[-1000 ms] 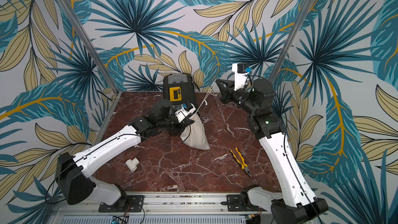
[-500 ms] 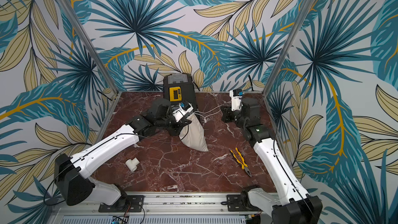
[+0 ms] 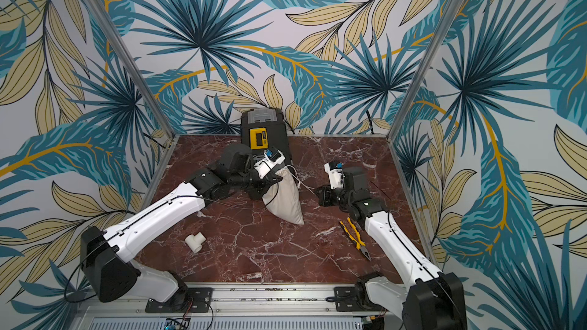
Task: Close the soil bag
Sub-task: Frap the soil bag at the center of the board, then pick up the soil bag from the center of the board.
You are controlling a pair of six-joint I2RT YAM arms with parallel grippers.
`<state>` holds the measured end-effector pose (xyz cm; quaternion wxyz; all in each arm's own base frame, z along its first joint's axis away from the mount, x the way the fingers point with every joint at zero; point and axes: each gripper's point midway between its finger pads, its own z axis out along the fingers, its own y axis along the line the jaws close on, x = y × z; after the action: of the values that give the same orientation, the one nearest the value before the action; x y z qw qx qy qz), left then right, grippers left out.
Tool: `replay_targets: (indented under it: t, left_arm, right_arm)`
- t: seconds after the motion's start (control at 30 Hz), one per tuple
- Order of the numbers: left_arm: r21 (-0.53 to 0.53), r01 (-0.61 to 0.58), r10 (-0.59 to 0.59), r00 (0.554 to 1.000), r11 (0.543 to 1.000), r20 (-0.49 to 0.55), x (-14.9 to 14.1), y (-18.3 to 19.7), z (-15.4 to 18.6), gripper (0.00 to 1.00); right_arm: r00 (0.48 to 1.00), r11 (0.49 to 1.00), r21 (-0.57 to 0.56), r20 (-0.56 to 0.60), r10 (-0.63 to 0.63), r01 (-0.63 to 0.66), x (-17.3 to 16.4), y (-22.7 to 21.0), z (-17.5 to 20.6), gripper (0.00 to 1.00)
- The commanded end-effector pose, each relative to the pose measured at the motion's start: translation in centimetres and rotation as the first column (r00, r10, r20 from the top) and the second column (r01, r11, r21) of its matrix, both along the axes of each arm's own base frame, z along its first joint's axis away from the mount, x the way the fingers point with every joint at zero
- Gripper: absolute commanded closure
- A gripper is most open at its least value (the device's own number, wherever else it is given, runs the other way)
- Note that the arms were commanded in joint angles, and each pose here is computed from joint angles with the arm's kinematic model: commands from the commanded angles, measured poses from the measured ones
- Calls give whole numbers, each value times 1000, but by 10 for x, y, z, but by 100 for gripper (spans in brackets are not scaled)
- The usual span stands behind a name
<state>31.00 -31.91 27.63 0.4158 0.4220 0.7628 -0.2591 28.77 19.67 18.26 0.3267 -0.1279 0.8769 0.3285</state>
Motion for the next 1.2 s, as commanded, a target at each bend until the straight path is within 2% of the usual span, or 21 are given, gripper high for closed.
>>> replay_targets:
  t: [0.0,0.07,0.2,0.27,0.43,0.53,0.6,0.7,0.77,0.83,0.93,1.17]
  left_arm:
    - [-62,-16,19,999,998,45,9,-4,27,100]
    - [-69,-15,18,999,997,39,9,-5,27,100]
    - [-77,-18,21,999,997,31,8,-5,27,100]
    - [-77,-20,22,999,997,29,8,-5,25,100]
    - [-75,-27,28,999,997,21,8,-5,22,100]
    - [-76,-26,27,1000,997,11,7,-5,20,100]
    - [-79,-25,25,1000,997,4,7,-6,18,100]
    - [-82,-28,27,1000,996,-9,6,-5,16,100]
    - [-85,-25,23,1000,996,-21,4,-5,15,100]
    - [-88,-23,20,999,996,-33,3,-6,13,100]
    - [-98,-14,8,998,995,-60,-1,-8,12,100]
    - [-111,25,-46,981,994,-187,-13,-14,-6,100]
  right_arm:
    - [999,999,-4,-11,50,-50,-5,7,-11,89]
    - [997,997,6,-15,78,-78,-6,12,-13,82]
    - [989,987,61,12,146,-146,-10,25,-3,61]
    - [985,983,75,44,165,-168,-10,28,6,55]
    - [976,988,35,166,142,-149,-4,21,36,53]
    - [958,996,-4,273,84,-86,3,7,62,52]
    - [934,999,-33,355,30,-20,8,-6,81,51]
    - [885,997,-55,466,-18,49,12,-22,106,45]
    - [857,997,-62,512,63,-37,5,-13,111,35]
    - [818,976,-68,535,212,-208,-12,7,110,28]
    - [785,923,-53,508,354,-381,-27,27,98,25]
    - [747,897,-121,513,423,-425,-16,34,80,23]
